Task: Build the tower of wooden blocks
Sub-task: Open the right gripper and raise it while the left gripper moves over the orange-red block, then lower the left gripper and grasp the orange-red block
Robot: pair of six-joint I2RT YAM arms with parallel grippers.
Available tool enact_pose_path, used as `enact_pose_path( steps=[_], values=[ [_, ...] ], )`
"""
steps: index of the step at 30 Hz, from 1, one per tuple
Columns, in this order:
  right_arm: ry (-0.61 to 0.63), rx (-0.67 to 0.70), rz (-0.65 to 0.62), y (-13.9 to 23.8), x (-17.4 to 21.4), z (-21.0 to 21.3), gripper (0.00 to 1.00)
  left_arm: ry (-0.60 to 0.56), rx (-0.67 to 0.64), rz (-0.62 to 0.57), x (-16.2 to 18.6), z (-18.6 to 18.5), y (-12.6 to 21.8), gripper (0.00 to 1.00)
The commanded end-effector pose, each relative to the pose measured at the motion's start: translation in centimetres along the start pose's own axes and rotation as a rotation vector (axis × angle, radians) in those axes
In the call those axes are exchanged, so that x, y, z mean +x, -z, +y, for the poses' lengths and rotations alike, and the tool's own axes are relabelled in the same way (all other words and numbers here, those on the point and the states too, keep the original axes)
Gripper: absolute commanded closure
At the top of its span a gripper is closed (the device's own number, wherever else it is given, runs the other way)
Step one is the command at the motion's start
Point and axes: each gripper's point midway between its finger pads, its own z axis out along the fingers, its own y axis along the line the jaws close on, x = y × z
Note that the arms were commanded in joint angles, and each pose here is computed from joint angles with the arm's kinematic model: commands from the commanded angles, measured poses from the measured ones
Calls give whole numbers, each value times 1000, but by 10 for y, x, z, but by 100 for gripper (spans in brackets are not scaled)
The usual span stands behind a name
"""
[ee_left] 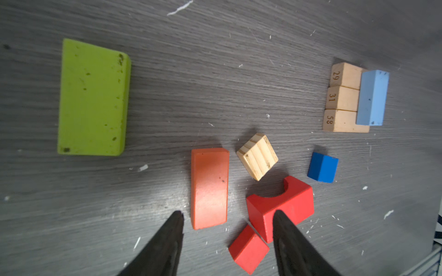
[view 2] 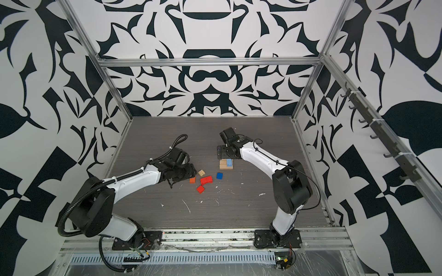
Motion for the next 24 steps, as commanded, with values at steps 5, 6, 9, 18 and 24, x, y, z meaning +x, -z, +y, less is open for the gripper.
enact_pose_path(
  steps=[5,6,9,18,24],
  values=[
    [17,-56,-98,21,-1,-3,1,11,-132,18,3,12,-7,45],
    [18,-65,-113,24,0,-3,1,8,-152,22,4,13,-8,45],
    [11,-84,-160,31,1,-5,1,-11,-211,28,6,17,-9,44],
    [30,-75,-140,28,11,-9,0,-23,-281,43,9,18,-14,43],
    [32,-67,-139,28,12,-11,1,-33,-305,62,11,20,-22,44]
  ],
)
